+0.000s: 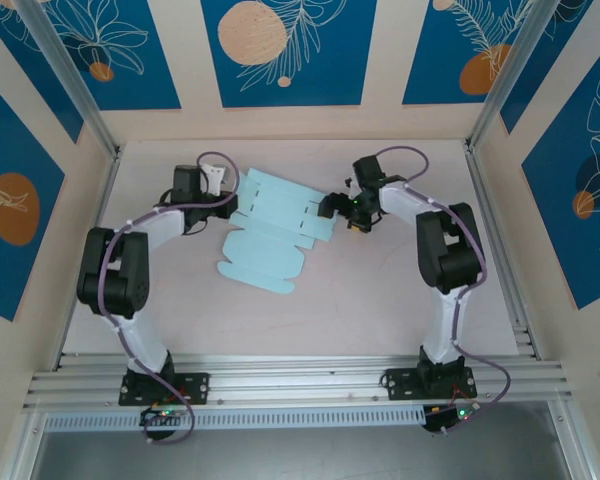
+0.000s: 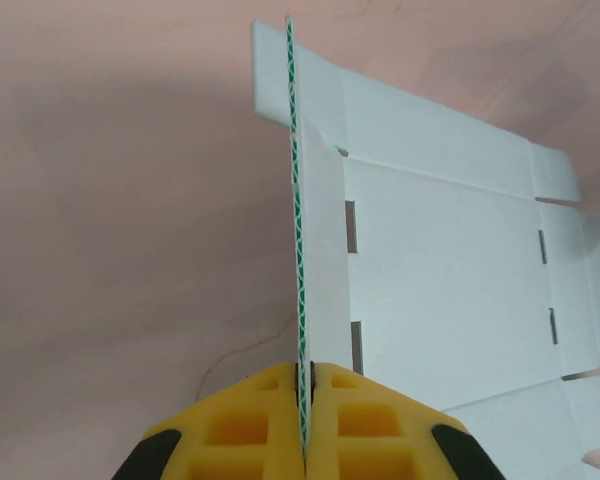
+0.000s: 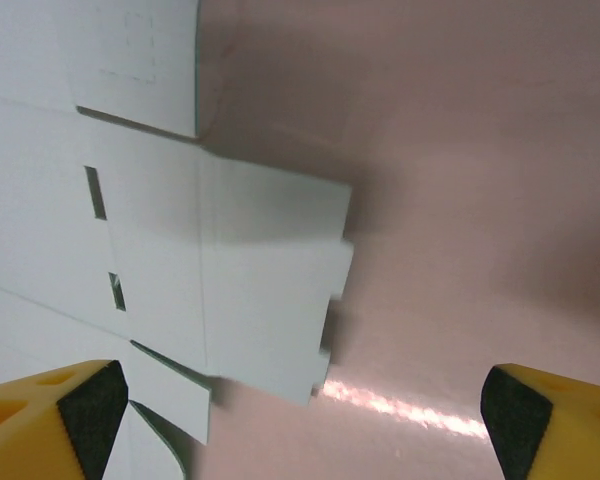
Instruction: Fold the paper box
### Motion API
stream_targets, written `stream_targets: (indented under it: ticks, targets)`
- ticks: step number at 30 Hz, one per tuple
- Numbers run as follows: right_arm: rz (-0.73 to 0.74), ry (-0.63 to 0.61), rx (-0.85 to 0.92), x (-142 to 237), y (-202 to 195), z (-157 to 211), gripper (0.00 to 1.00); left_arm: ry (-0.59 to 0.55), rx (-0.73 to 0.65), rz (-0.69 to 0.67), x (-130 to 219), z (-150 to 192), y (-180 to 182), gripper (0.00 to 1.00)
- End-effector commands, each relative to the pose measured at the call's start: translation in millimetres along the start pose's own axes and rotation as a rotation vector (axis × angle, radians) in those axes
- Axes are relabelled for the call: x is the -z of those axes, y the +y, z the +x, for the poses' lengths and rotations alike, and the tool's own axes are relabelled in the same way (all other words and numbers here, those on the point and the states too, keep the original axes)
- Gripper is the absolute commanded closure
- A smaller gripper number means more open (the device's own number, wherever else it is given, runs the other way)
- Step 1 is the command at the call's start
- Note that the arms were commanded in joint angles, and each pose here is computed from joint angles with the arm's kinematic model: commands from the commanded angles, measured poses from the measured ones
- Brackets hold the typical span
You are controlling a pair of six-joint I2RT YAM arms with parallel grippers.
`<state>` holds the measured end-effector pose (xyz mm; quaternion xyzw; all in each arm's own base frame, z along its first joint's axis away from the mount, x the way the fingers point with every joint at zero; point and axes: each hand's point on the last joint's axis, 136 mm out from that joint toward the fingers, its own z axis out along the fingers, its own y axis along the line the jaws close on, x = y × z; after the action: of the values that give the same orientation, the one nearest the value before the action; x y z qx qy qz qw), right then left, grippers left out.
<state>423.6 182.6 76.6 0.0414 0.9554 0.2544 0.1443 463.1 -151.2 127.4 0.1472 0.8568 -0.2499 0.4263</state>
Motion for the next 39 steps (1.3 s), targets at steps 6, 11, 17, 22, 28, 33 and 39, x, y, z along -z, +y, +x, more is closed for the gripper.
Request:
stream_targets:
  ticks: [6, 11, 17, 22, 28, 33, 39]
  targets:
    - [-0.173, -0.237, 0.387, 67.7, 47.1, 0.7, 0.07, -0.324, -0.252, 0.154, 39.1, -41.2, -48.7, 1.00]
    - [-0.267, -0.315, 0.547, 97.7, 72.8, 3.9, 0.10, -0.401, -0.286, 0.174, 54.3, -47.4, -58.8, 1.00]
    - [-0.198, -0.356, 0.536, 97.1, 57.3, -3.5, 0.11, -0.442, -0.269, 0.216, 64.3, -54.7, -68.6, 1.00]
    - [-0.249, -0.364, 0.521, 98.1, 50.1, 0.9, 0.11, -0.459, -0.278, 0.222, 72.3, -58.4, -73.5, 1.00]
    - [-0.277, -0.362, 0.490, 88.4, 42.7, -1.7, 0.10, -0.481, -0.264, 0.220, 76.7, -63.4, -74.1, 1.00]
    - [-0.395, -0.389, 0.460, 91.7, 43.3, -9.5, 0.09, -0.485, -0.259, 0.240, 78.7, -64.9, -77.8, 1.00]
    - [-0.522, -0.379, 0.446, 79.1, 48.0, -23.5, 0.09, -0.481, -0.257, 0.247, 78.2, -64.7, -78.2, 1.00]
